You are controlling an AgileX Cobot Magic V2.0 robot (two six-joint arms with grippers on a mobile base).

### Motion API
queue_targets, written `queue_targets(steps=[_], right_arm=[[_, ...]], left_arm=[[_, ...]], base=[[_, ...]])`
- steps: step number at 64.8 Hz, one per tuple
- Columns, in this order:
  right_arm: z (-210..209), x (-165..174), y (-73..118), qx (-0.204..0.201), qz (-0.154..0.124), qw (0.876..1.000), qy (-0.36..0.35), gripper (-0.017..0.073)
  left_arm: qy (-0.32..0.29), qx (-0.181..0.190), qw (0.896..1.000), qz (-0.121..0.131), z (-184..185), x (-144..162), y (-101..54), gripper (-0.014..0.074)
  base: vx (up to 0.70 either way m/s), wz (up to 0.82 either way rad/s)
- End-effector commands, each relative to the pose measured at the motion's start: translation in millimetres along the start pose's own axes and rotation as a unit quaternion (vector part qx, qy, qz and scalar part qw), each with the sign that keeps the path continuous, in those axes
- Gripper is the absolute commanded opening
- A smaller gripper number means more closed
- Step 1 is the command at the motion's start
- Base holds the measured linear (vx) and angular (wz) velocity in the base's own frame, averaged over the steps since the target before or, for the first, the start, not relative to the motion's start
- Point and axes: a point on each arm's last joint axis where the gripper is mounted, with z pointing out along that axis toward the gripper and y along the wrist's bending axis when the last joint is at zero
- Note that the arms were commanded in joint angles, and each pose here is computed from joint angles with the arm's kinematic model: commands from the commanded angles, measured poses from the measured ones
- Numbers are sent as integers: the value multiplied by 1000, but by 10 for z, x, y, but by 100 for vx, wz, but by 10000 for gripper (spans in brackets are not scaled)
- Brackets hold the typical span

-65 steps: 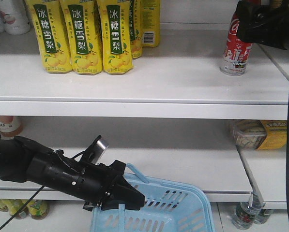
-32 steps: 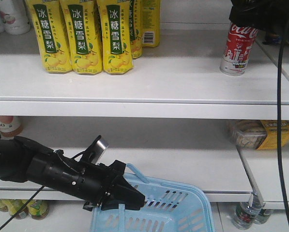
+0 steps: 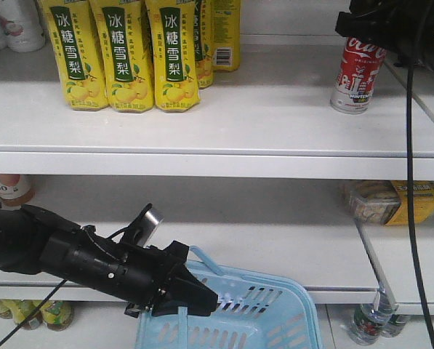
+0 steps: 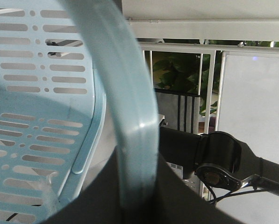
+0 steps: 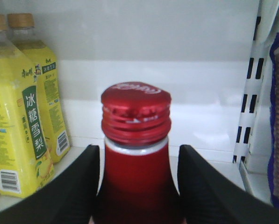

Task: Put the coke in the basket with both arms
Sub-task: 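Close the right gripper around the Coca-Cola bottle neck and lift, then lower the held bottle into the basket beside the left gripper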

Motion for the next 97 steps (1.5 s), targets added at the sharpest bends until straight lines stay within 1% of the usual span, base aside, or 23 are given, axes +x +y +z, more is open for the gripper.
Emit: queue_targets(steps=[1,3,10,26,37,52,57,64,71,77,80,88,93,97], right_arm=[[-151,-234,40,-7,-17,999,-30,-11],[-167,-241,55,-9,-30,999,-28,-10],[-253,-294,143,-22,-55,998,-32,-9],[-547,-455,372,-64,-96,993,-37,-9],[-776,-554,435,-83,-101,991,-33,-6],[-1206,-755,378,-86,-100,990,-49,-5],[-1412,-815,357,-92,-91,990,-48,-5],[-1654,-830,340,-105,-81,991,-25,-5],[-1845,-794,345,-127,-67,990,13,-5],[-1972,-752,356,-145,-57,987,45,-5],[-2007,-713,368,-155,-48,985,58,-5],[-1996,-402,420,-183,1,979,92,-5],[-1920,-43,446,-191,25,973,128,-5],[-1867,245,469,-197,57,966,156,-5]], left_arm=[[-14,56,998,23,-73,-1,-272,-6],[-14,56,998,23,-73,-1,-272,-6],[-14,56,998,23,-73,-1,-272,-6],[-14,56,998,23,-73,-1,-272,-6],[-14,56,998,23,-73,-1,-272,-6],[-14,56,998,23,-73,-1,-272,-6],[-14,56,998,23,-73,-1,-272,-6],[-14,56,998,23,-73,-1,-272,-6],[-14,56,998,23,-73,-1,-272,-6],[-14,56,998,23,-73,-1,-272,-6],[-14,56,998,23,-73,-1,-272,-6],[-14,56,998,23,-73,-1,-272,-6],[-14,56,998,23,-73,-1,-272,-6],[-14,56,998,23,-73,-1,-272,-6]], base=[[0,0],[0,0],[0,0],[0,0],[0,0],[0,0],[0,0],[0,0],[0,0],[0,0],[0,0],[0,0],[0,0],[0,0]])
